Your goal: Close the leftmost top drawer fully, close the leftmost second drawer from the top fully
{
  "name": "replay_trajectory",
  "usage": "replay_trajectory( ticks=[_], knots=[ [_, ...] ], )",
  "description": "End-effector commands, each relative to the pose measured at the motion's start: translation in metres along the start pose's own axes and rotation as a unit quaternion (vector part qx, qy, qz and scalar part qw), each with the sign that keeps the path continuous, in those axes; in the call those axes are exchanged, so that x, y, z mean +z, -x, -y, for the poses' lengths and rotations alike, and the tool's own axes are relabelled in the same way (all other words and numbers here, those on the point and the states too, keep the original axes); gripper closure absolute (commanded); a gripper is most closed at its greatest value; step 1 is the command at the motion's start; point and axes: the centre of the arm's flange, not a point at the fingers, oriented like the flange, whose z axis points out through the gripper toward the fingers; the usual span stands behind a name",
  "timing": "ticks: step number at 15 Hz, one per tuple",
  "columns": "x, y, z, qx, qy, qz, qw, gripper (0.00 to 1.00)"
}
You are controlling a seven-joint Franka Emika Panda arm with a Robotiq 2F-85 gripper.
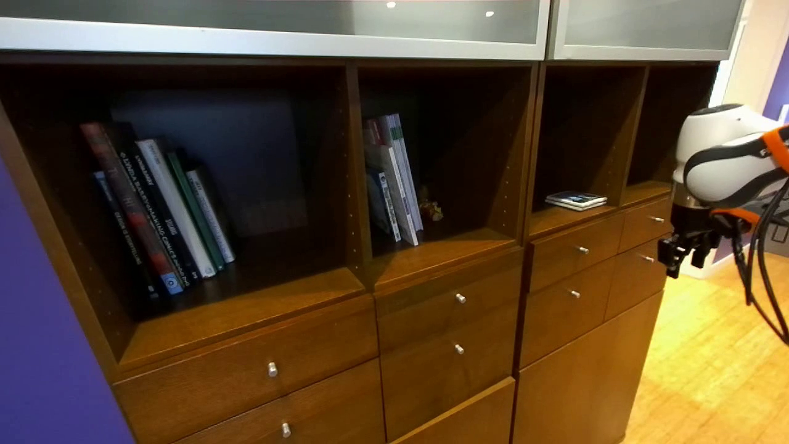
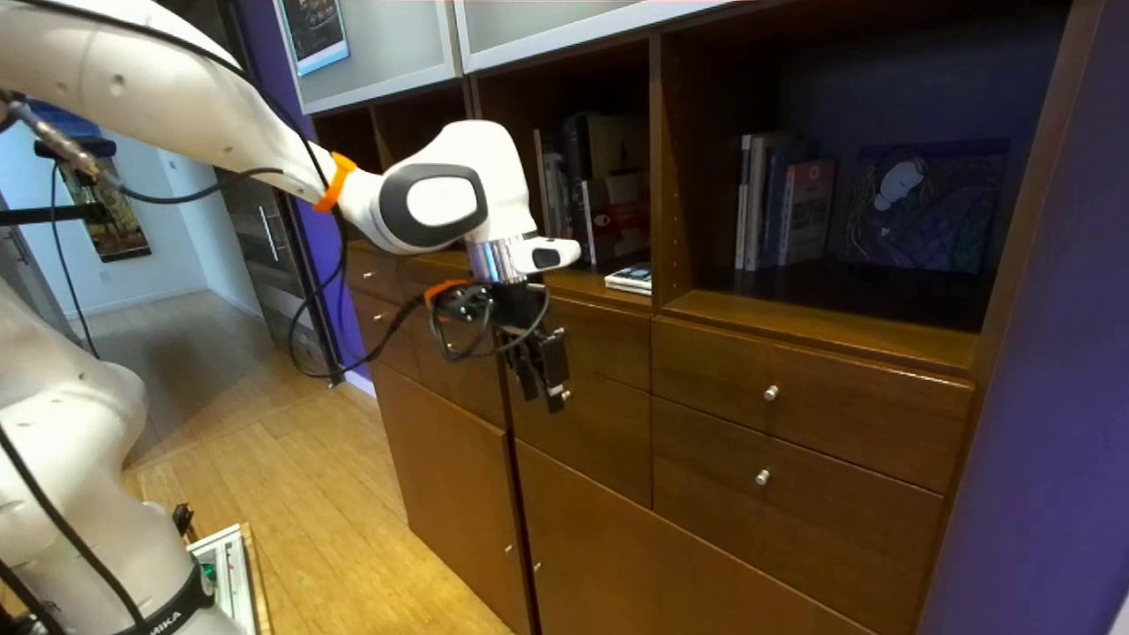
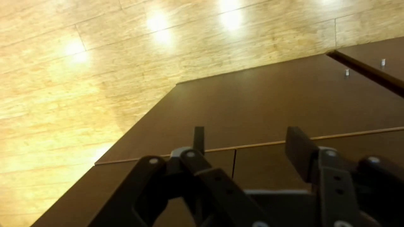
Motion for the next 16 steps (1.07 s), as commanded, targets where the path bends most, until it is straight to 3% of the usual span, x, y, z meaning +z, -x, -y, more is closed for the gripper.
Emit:
replay_trajectory(
  ticks=[1,4,8,9,10,13,16],
  knots=[
    [-0.084,0.041,-0.028,-0.017,-0.026,0.020,0.9993,0.00],
    [-0.141,0.071,-0.041,-0.027,-0.070,0.012,0.9971,0.00],
    [-0.194,0.109,-0.037,-0.032,-0.133,-0.043,0.9897,0.00],
    [-0.202,0.118,-0.031,-0.035,-0.139,-0.065,0.9875,0.00],
    [-0.185,0.096,-0.039,-0.025,-0.111,-0.038,0.9928,0.00],
    [-0.204,0.110,-0.034,-0.031,-0.121,-0.065,0.9900,0.00],
    [-0.201,0.111,-0.034,-0.031,-0.123,-0.063,0.9900,0.00]
  ],
)
